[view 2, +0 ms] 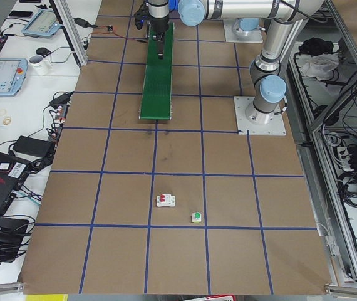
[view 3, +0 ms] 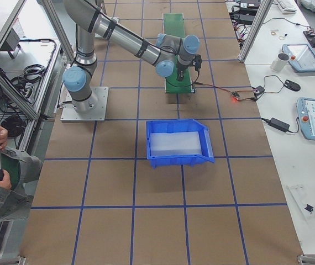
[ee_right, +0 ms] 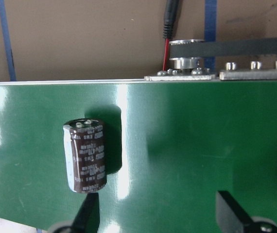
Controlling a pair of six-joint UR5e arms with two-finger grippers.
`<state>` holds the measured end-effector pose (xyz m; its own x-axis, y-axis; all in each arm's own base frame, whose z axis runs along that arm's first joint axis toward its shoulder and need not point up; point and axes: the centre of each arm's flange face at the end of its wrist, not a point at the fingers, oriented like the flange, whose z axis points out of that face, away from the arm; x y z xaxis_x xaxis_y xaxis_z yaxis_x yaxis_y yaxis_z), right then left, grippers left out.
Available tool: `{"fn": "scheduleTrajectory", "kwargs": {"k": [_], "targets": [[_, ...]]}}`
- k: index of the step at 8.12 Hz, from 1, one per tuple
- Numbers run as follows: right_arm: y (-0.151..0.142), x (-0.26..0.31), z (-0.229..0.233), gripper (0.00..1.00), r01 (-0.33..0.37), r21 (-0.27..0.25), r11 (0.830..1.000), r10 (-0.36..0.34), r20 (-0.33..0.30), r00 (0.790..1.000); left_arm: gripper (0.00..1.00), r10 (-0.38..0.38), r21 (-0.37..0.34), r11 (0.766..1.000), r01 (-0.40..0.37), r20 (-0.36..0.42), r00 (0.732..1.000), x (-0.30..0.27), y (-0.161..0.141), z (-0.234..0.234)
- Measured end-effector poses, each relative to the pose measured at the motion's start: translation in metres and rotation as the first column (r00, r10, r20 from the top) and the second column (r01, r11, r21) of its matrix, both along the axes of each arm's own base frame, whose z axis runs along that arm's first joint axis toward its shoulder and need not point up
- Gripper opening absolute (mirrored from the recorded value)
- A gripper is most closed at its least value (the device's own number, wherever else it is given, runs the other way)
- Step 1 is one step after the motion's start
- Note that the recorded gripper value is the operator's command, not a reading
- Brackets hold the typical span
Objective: Move capacitor from left to right
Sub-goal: 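Grasp the capacitor arriving on the belt with the right gripper, then lift the capacitor with the right gripper and carry it to the blue bin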
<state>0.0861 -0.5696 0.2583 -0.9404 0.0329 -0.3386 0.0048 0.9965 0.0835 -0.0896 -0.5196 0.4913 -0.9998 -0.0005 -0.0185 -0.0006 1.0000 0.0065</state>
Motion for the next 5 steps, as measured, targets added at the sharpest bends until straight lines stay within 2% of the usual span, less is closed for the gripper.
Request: {"fn": "scheduleTrajectory", "kwargs": {"k": [3,4,5], "targets": [[-0.0025,-0.0029,-0.002,0.85,0.003,0.0,1.0,-0.003,-0.004,1.0,1.0,0.0,-0.001,1.0,0.0,0.0,1.0,0.0,0.0001,0.0003],[-0.0044,-0.0034,-0.0043,0.8,0.003,-0.005,1.0,-0.003,-0.005,1.0,1.0,0.0,-0.001,1.0,0.0,0.0,1.0,0.0,0.0001,0.0003],[-0.006,-0.0038,-0.007,0.67,0.003,-0.009,1.0,-0.003,-0.005,1.0,1.0,0.0,-0.001,1.0,0.0,0.0,1.0,0.0,0.0001,0.0004]]}}
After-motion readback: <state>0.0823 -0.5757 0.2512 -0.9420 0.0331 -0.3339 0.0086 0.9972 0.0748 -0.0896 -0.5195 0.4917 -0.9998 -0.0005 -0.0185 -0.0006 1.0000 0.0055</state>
